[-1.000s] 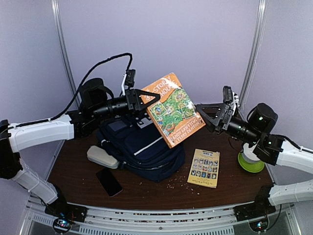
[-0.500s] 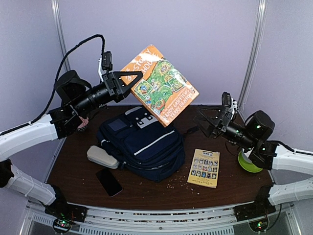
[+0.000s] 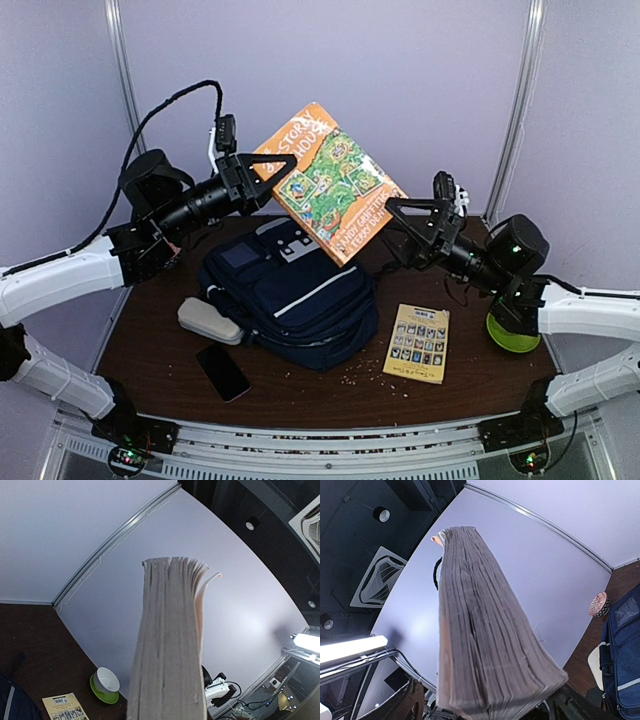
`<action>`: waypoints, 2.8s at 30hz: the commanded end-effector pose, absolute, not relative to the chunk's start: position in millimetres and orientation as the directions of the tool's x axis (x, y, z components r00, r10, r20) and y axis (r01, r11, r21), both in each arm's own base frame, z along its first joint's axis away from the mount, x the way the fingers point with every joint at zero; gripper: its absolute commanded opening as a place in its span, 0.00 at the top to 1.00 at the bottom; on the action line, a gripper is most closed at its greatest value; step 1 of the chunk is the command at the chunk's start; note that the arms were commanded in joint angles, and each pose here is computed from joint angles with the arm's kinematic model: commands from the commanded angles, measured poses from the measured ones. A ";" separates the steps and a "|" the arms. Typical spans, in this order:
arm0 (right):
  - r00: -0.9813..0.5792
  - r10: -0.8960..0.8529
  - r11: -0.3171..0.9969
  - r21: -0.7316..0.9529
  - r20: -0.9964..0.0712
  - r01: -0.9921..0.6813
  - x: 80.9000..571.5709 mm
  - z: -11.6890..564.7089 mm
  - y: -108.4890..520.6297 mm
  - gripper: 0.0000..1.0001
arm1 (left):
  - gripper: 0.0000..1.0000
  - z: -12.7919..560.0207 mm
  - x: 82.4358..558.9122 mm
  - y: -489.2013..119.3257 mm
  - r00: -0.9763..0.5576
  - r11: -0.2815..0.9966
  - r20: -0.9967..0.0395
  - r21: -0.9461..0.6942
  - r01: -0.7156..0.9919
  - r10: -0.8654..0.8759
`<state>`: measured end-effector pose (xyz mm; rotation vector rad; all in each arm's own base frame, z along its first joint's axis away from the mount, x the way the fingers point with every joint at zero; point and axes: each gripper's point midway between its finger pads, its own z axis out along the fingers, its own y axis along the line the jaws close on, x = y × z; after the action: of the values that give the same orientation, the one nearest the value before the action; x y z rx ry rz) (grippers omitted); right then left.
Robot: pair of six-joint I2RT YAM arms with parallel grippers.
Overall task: Pack the student bag
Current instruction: Pick up the book from the center of the board, then place the book in the student bag.
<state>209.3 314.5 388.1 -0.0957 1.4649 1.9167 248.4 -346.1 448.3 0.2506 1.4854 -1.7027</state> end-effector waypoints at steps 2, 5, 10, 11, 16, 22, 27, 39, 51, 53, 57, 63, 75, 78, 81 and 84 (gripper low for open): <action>-0.755 0.482 -0.150 0.807 -0.445 -0.571 212.0 403.8 323.4 0.21 | 1.00 480.0 241.8 -336.5 -0.612 -0.071 -0.587 -0.689 0.722 -0.530; -0.766 0.477 -0.163 0.813 -0.432 -0.559 213.8 402.9 326.9 0.26 | 1.00 478.9 242.9 -337.6 -0.622 -0.081 -0.577 -0.695 0.714 -0.529; -0.767 0.482 -0.183 0.807 -0.424 -0.561 214.1 407.1 326.8 0.56 | 1.00 473.4 244.6 -339.8 -0.630 -0.079 -0.574 -0.703 0.707 -0.523; -0.765 0.484 -0.185 0.804 -0.425 -0.565 213.4 409.1 325.8 0.63 | 1.00 471.6 245.5 -339.8 -0.629 -0.071 -0.575 -0.706 0.705 -0.523; -0.737 0.498 -0.129 0.801 -0.457 -0.584 210.2 408.2 317.4 1.00 | 0.71 453.1 253.9 -337.9 -0.591 0.060 -0.632 -0.707 0.705 -0.501; -0.631 0.519 0.152 0.789 -0.577 -0.596 214.8 381.0 286.8 1.00 | 0.15 384.9 271.0 -319.4 -0.552 0.461 -0.775 -0.629 0.626 -0.308; -0.544 0.477 0.518 0.721 -0.691 -0.461 229.8 321.5 239.1 1.00 | 0.13 317.3 272.1 -299.8 -0.508 0.693 -0.862 -0.359 0.625 0.011; -0.556 0.476 0.669 0.691 -0.681 -0.274 233.0 251.5 188.4 1.00 | 0.14 196.6 231.9 -380.6 -0.309 0.521 -0.630 0.181 0.834 0.713; -0.513 0.493 0.694 0.673 -0.703 -0.256 225.4 258.7 164.3 1.00 | 0.18 140.2 247.5 -426.0 -0.302 0.447 -0.497 0.203 0.871 0.814; -0.507 0.497 0.693 0.674 -0.704 -0.257 224.7 262.7 161.9 1.00 | 0.19 135.0 248.8 -429.7 -0.304 0.446 -0.491 0.200 0.873 0.816; -0.499 0.502 0.690 0.675 -0.707 -0.262 224.0 269.1 159.8 1.00 | 0.19 117.0 258.1 -429.0 -0.316 0.456 -0.453 0.244 0.856 0.834; -0.497 0.507 0.684 0.680 -0.704 -0.265 223.6 271.9 159.2 1.00 | 0.22 100.2 270.9 -421.2 -0.370 0.505 -0.422 0.271 0.819 0.827; -0.509 0.508 0.670 0.690 -0.695 -0.273 227.6 273.8 166.7 1.00 | 0.30 71.6 260.4 -426.8 -0.365 0.459 -0.363 0.217 0.862 0.857; -0.510 0.510 0.664 0.694 -0.693 -0.280 227.4 277.0 168.0 1.00 | 0.64 68.3 263.0 -424.9 -0.372 0.467 -0.355 0.232 0.853 0.857; -0.511 0.507 0.660 0.694 -0.695 -0.288 226.4 280.7 168.8 1.00 | 0.98 89.2 269.8 -423.5 -0.378 0.498 -0.398 0.260 0.827 0.836; -0.515 0.503 0.653 0.695 -0.694 -0.300 225.3 284.7 170.8 1.00 | 1.00 127.3 279.6 -420.1 -0.370 0.540 -0.472 0.299 0.787 0.800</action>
<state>222.4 165.9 226.8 0.1806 2.0291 0.8926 258.5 -424.5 77.5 1.4168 2.2775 0.0081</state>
